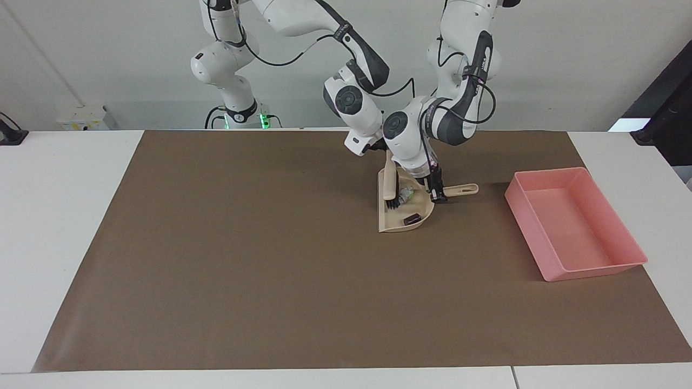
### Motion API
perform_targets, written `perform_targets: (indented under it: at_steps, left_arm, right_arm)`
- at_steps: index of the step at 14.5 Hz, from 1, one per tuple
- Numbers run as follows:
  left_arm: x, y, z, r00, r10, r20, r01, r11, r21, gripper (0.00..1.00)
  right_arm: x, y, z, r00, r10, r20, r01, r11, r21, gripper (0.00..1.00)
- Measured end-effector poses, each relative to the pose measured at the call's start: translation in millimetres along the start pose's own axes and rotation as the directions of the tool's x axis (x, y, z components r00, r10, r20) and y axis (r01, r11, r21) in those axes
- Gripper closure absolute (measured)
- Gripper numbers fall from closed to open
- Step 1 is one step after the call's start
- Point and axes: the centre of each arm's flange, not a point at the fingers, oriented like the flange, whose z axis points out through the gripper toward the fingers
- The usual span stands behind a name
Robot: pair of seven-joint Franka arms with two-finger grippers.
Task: Clean e-waste and dump in bin
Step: 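Lift the dustpan over the pink bin while the right gripper returns the brush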
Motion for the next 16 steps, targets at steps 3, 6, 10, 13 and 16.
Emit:
perform_targets:
  at_steps: [3, 6, 10, 13, 16]
  left_arm:
    - [-0.4, 0.0, 0.4, 1.000, -0.001, -0.006, 0.001, 1.000, 0.005, 0.68]
    - [-2.4, -1.0, 2.1, 1.000, -0.006, -0.020, 0.006, 1.000, 0.014, 0.68]
    - [-7.9, -9.7, 4.6, 0.998, -0.028, -0.063, 0.030, 0.999, 0.038, 0.68]
    - [-12.7, -13.0, 4.6, 0.994, -0.046, -0.099, 0.048, 0.999, 0.025, 0.68]
    - [-40.4, -22.2, -4.8, 0.985, -0.022, -0.171, 0.023, 1.000, 0.002, 0.68]
  right_arm:
    - [-1.4, -4.3, -2.8, 1.000, -0.006, 0.012, 0.006, 1.000, 0.001, 0.74]
    - [-7.4, -2.6, -8.6, 0.999, -0.015, 0.044, 0.016, 0.999, -0.028, 0.74]
    - [-22.2, 4.8, -57.8, 0.997, 0.078, 0.009, -0.076, 0.986, -0.147, 0.74]
    - [-18.8, 38.2, -113.9, 0.993, 0.122, -0.008, -0.120, 0.961, -0.249, 0.74]
    - [12.3, 101.9, -170.8, 0.985, 0.166, -0.052, -0.174, 0.918, -0.357, 0.74]
